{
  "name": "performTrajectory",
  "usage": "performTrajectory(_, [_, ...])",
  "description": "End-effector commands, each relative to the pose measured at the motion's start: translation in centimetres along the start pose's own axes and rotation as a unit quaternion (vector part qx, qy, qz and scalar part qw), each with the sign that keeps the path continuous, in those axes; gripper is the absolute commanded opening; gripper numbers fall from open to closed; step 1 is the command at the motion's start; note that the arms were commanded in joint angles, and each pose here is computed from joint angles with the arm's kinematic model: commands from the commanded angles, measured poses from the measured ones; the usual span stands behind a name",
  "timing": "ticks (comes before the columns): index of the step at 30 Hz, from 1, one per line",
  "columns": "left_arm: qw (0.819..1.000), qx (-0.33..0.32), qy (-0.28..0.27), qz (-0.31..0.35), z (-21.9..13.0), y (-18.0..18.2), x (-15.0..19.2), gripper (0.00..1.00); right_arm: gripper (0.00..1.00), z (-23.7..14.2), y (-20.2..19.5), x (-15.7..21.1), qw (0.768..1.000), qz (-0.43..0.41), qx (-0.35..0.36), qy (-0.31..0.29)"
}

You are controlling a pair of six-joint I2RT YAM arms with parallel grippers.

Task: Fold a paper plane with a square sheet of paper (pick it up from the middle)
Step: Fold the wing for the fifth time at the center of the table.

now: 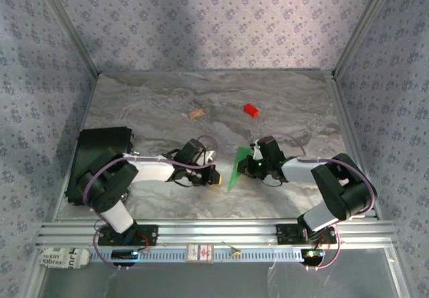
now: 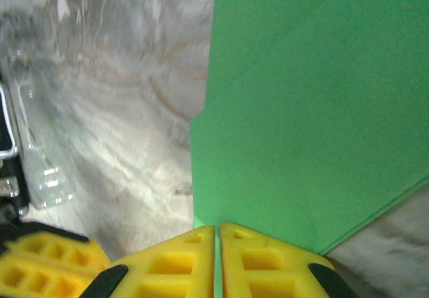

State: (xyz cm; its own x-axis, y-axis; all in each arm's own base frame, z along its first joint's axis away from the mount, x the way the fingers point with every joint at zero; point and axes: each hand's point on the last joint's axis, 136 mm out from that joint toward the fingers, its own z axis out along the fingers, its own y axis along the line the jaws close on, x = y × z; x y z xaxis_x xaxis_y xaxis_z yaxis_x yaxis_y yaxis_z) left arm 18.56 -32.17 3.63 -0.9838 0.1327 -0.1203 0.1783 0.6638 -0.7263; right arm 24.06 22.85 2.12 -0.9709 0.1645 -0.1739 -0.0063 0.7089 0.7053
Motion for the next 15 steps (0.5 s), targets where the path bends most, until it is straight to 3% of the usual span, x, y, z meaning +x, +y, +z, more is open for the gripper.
performTrajectory(1, [0.999,-0.005,-0.037,-0.009,-1.5,0.1,-1.2,0.0,0.12,-0.1,0.4,2.8,0.998,-0.023,-0.015,0.053])
performTrajectory(4, [0.999,-0.005,-0.043,-0.012,-1.9,0.2,-1.4,0.02,0.12,-0.5,1.3,3.1,0.997,-0.043,-0.029,0.052])
performTrajectory(8, [0.999,0.012,-0.029,-0.014,-1.5,-0.5,-1.6,0.06,0.14,-2.3,2.4,1.5,0.998,-0.056,-0.032,0.006])
performTrajectory(15, [0.999,0.051,-0.005,-0.02,-0.2,-2.3,-2.2,0.22,0.17,-5.7,-1.6,-0.3,0.997,0.007,0.036,-0.071])
